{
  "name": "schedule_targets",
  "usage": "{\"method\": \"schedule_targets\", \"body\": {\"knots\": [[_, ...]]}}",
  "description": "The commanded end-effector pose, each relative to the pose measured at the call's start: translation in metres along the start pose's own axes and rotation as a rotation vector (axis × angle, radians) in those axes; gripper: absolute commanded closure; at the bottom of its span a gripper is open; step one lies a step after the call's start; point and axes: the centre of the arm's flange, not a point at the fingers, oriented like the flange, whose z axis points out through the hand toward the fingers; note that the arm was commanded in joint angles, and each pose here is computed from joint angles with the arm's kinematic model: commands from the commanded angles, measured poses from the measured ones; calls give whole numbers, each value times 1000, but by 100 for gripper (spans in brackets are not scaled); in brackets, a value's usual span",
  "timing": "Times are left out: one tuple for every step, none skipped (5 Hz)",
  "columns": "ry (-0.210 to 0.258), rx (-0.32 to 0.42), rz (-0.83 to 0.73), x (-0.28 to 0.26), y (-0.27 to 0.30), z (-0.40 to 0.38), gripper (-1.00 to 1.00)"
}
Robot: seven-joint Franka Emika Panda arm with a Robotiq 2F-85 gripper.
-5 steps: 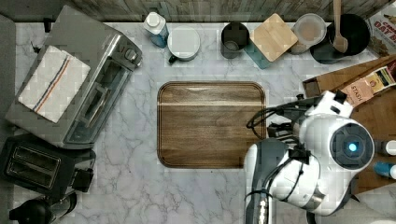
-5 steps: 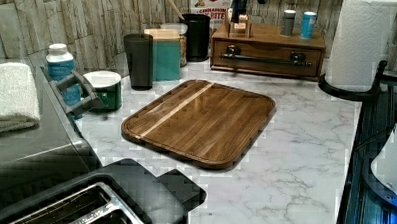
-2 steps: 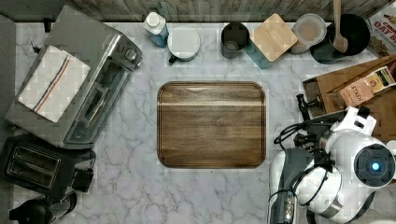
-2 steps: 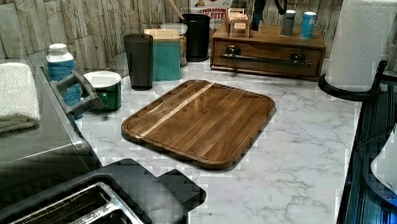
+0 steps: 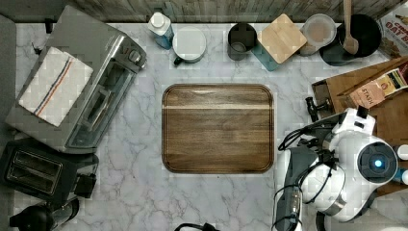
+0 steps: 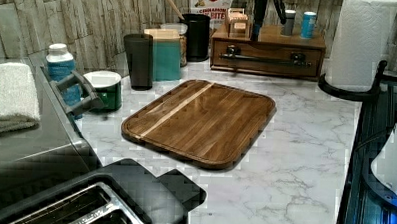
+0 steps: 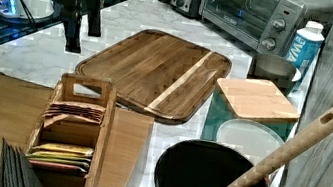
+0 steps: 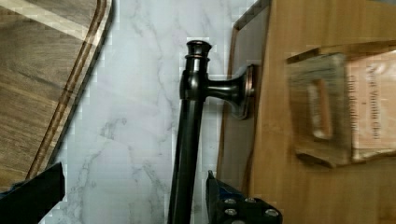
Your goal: Open the drawer.
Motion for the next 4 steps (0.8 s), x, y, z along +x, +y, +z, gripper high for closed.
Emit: {"method": "schedule_targets", "body": {"knots": [[65,-26,24,-33,39,31,-100],[78,-14,36,-33,43,45,-100],[83,17,62,-35,38,61,-100],[84,-3,91,-36,31,67,-100]]}}
